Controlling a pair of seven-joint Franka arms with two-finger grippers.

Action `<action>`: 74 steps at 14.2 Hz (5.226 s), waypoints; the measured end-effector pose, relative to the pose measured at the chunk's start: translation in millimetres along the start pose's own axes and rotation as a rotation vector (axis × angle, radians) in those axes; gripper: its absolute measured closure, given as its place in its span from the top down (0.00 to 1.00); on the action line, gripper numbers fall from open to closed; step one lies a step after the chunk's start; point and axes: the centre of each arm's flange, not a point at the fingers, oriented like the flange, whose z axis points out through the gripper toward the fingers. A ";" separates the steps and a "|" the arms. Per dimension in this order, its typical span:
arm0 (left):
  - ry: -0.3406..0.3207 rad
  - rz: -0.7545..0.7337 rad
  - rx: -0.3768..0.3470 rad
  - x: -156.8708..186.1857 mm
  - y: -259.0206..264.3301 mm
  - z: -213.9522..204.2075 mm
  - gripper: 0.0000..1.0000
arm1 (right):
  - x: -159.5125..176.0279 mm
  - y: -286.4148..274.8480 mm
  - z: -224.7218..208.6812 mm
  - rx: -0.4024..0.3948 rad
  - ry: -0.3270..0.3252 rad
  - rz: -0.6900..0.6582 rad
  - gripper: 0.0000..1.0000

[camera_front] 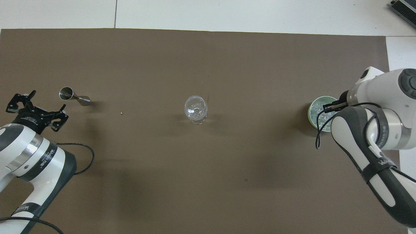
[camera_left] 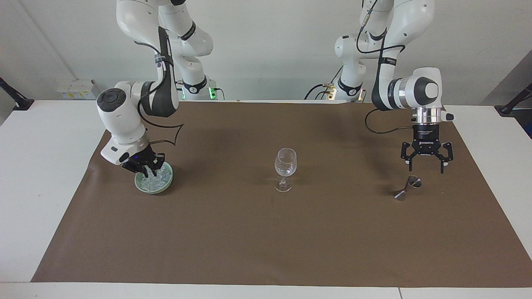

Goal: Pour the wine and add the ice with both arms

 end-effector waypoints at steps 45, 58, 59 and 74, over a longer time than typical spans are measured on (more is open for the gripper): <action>-0.254 2.041 0.714 -227.5 134.6 -106.1 1.00 | 45.2 -405.8 -121.8 0.347 0.295 0.454 0.25; -0.476 2.248 0.932 -230.3 101.5 -144.3 1.00 | 47.9 -402.7 -122.0 0.347 0.307 0.455 0.91; -0.476 2.247 0.932 -229.7 102.0 -144.3 1.00 | 50.9 -395.5 -121.6 0.333 0.315 0.459 0.99; -0.466 2.210 0.947 -203.4 126.8 -148.4 1.00 | 42.0 -173.6 -177.3 -0.004 0.183 0.575 1.00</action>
